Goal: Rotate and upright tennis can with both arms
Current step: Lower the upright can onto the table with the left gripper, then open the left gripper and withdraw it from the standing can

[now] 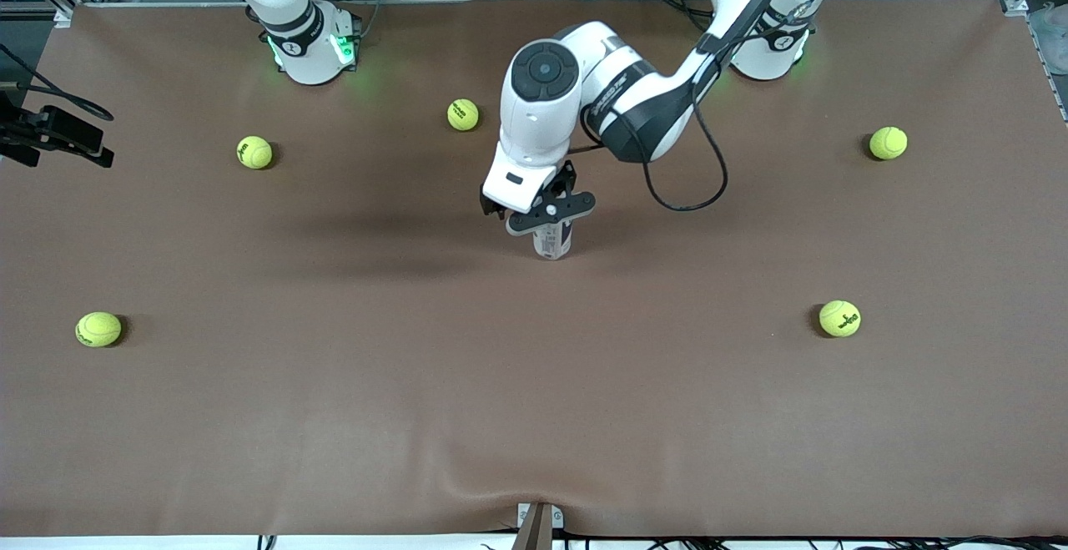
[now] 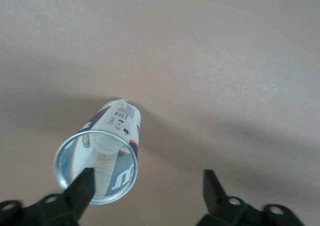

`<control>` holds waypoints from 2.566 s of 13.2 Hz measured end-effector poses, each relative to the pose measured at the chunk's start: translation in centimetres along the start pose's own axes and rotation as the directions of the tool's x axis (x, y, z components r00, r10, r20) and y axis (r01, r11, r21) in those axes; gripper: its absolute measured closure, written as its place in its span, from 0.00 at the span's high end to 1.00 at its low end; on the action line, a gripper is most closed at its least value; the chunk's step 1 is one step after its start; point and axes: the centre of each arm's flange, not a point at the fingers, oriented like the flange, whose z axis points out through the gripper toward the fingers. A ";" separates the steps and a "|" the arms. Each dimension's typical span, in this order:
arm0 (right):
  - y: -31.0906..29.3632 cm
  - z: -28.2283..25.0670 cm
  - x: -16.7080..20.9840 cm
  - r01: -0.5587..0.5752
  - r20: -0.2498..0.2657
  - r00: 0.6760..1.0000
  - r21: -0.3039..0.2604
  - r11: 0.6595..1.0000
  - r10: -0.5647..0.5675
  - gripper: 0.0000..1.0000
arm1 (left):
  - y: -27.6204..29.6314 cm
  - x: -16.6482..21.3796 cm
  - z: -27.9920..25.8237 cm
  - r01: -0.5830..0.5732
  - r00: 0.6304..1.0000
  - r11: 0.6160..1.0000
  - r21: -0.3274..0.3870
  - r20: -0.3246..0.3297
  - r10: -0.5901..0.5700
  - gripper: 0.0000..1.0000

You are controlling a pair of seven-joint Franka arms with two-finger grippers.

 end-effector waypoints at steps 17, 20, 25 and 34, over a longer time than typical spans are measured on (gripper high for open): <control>-0.1 0.0 0.0 0.003 -0.001 1.000 0.000 1.000 -0.003 1.00 | -18.1 20.8 -14.3 -0.017 0.995 1.000 -0.020 -0.095 0.015 1.00; -0.1 0.0 0.0 0.002 -0.001 1.000 0.000 1.000 -0.002 1.00 | -23.6 24.3 -16.5 -0.048 0.995 0.999 -0.003 -0.090 0.047 1.00; 0.1 0.0 0.0 -0.001 -0.002 1.000 0.000 1.000 0.001 1.00 | -28.2 23.9 -21.2 -0.121 0.989 0.992 0.045 -0.078 0.125 1.00; 0.0 -0.1 0.0 -0.001 -0.002 1.000 0.000 1.000 0.001 1.00 | -35.0 18.0 -27.5 -0.202 0.977 0.968 0.148 -0.036 0.209 1.00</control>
